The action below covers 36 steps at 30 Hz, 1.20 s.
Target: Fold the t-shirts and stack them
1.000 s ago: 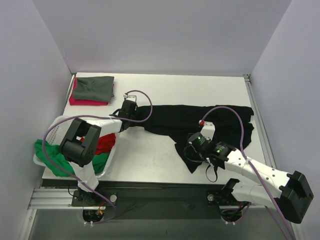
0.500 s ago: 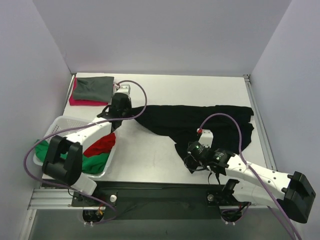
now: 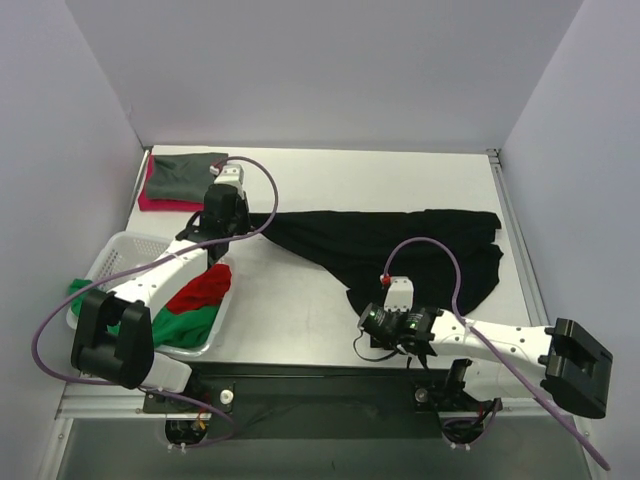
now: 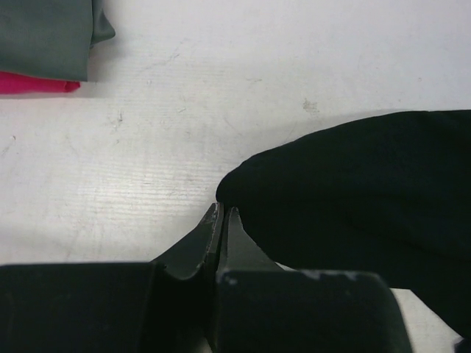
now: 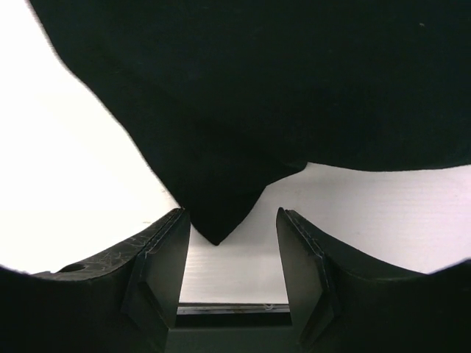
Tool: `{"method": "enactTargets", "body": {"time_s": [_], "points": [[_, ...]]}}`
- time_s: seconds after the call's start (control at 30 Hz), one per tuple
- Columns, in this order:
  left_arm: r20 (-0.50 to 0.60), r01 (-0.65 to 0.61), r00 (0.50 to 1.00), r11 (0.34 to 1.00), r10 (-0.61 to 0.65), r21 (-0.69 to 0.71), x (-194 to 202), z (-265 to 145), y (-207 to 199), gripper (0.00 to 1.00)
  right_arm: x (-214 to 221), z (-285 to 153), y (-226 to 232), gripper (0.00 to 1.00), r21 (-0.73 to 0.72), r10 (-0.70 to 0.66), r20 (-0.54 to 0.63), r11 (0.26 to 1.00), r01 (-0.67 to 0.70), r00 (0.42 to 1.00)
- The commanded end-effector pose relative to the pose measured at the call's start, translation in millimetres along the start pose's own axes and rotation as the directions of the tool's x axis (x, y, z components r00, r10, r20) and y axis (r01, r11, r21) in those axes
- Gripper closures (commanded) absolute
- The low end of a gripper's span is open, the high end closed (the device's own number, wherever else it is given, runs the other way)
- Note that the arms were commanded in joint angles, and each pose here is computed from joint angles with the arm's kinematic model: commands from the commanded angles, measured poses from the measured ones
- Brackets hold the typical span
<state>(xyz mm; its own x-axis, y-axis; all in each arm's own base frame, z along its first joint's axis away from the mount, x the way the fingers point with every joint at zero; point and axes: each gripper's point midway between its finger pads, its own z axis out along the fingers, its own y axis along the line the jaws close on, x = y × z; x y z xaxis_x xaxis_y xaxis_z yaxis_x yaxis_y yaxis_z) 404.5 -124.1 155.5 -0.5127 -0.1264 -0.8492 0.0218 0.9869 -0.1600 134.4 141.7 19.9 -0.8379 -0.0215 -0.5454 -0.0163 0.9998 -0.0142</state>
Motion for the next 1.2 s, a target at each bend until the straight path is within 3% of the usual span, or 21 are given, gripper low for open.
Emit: {"method": "enactTargets", "body": {"time_s": [0.0, 0.17, 0.4, 0.6, 0.67, 0.9, 1.17], "points": [[0.027, 0.01, 1.0, 1.0, -0.01, 0.021, -9.0, -4.2, 1.8, 1.0, -1.5, 1.6, -14.0, 0.49, 0.09, 0.019, 0.02, 0.996, -0.021, 1.0], [0.039, 0.024, 0.999, 0.999, -0.026, 0.041, -11.7, -6.1, 1.8, 1.0, 1.8, 6.7, -16.3, 0.58, 0.117, 0.009, 0.013, 0.993, -0.01, 1.0], [0.033, 0.058, 0.998, 0.996, -0.061, 0.066, -10.9, -5.0, 6.5, 1.0, -2.6, 6.1, -15.9, 1.0, 0.083, 0.011, 0.024, 0.996, -0.013, 1.0], [0.076, 0.122, 0.988, 0.986, -0.131, 0.116, -38.1, -3.9, 13.7, 1.0, -46.0, -8.6, -30.6, 1.0, 0.031, 0.084, 0.085, 0.996, -0.087, 0.993], [0.075, 0.134, 0.987, 0.981, -0.146, 0.137, -44.0, -5.8, 15.8, 1.0, -80.1, -31.5, -32.6, 1.0, -0.013, 0.117, 0.17, 0.993, -0.116, 0.979], [0.126, 0.161, 0.976, 0.976, -0.179, 0.144, -81.9, -18.1, 31.7, 1.0, -162.1, -121.0, -83.7, 1.0, 0.059, 0.162, 0.396, 0.978, -0.201, 0.904], [0.153, 0.218, 0.96, 0.969, -0.234, 0.118, -93.3, -24.9, 66.7, 1.0, -180.3, -189.2, -135.1, 1.0, 0.057, 0.227, 0.564, 0.948, -0.312, 0.794]]}}
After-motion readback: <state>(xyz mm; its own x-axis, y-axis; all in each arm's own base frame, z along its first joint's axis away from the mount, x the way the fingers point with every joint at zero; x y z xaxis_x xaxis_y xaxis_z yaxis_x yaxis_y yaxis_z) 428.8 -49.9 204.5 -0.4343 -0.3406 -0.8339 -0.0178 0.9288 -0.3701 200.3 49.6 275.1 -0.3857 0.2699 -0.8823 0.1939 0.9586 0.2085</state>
